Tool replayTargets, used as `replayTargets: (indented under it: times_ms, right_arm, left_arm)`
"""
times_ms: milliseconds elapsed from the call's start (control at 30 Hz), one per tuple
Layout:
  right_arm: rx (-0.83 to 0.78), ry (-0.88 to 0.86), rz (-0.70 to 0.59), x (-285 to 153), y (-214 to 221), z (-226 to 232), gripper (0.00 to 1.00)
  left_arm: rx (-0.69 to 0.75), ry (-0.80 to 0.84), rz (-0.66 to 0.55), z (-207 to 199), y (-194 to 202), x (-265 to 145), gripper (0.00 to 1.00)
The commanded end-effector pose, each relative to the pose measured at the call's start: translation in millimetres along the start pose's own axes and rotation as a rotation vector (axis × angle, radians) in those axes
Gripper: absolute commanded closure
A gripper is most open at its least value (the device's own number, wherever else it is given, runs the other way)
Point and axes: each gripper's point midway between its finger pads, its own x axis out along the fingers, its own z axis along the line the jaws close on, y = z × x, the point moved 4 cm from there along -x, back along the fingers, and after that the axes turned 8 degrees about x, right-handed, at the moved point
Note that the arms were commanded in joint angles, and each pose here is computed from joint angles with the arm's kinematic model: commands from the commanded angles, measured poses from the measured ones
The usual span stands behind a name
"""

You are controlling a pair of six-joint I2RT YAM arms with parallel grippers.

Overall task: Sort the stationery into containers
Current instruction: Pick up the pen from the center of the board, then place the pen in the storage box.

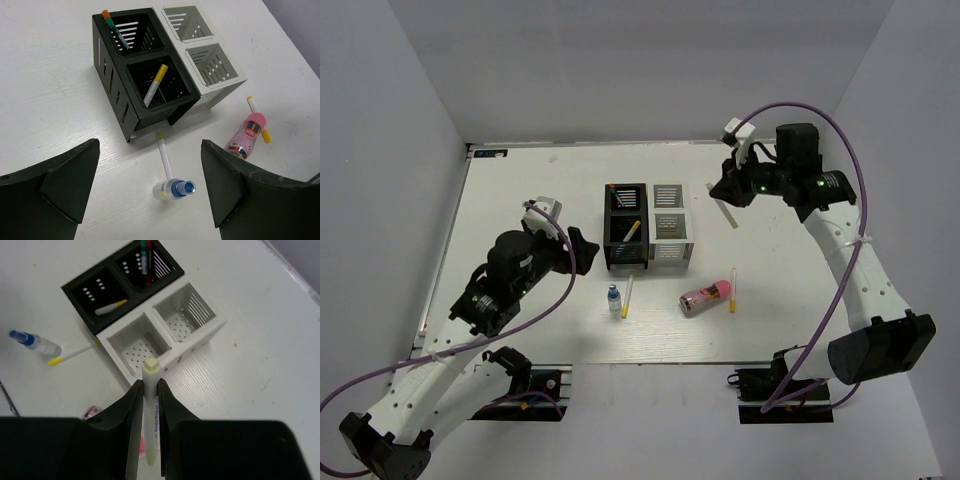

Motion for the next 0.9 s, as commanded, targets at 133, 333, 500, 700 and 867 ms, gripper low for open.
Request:
replayTargets:
  times_ms: [133, 333, 500, 700, 867]
  right_arm:
    - [-0.081, -0.189, -0.121, 17, -51, 34, 1.00]
    - [-0.164, -0.332, -0.140, 40, -71, 64, 1.00]
    - [-0.249, -0.421, -0.144, 65, -75, 87, 1.00]
    - [-0.336, -0.487, -0.144, 108, -70, 98, 1.00]
    - [-0.395, -0.573, -0.155, 130, -77, 110, 1.00]
  left_arm:
    - [0.017, -0.037, -0.028, 6, -4, -3, 0.08]
    - [0.016, -0.066, -0.043, 10, -6, -7, 0.08]
    - [0.008, -0.112, -0.032, 17, -3, -10, 0.07]
    - [0.000, -0.169, -0.021, 24, 0, -11, 0.07]
    - [0.002, -0.181, -0.004, 26, 3, -8, 0.07]
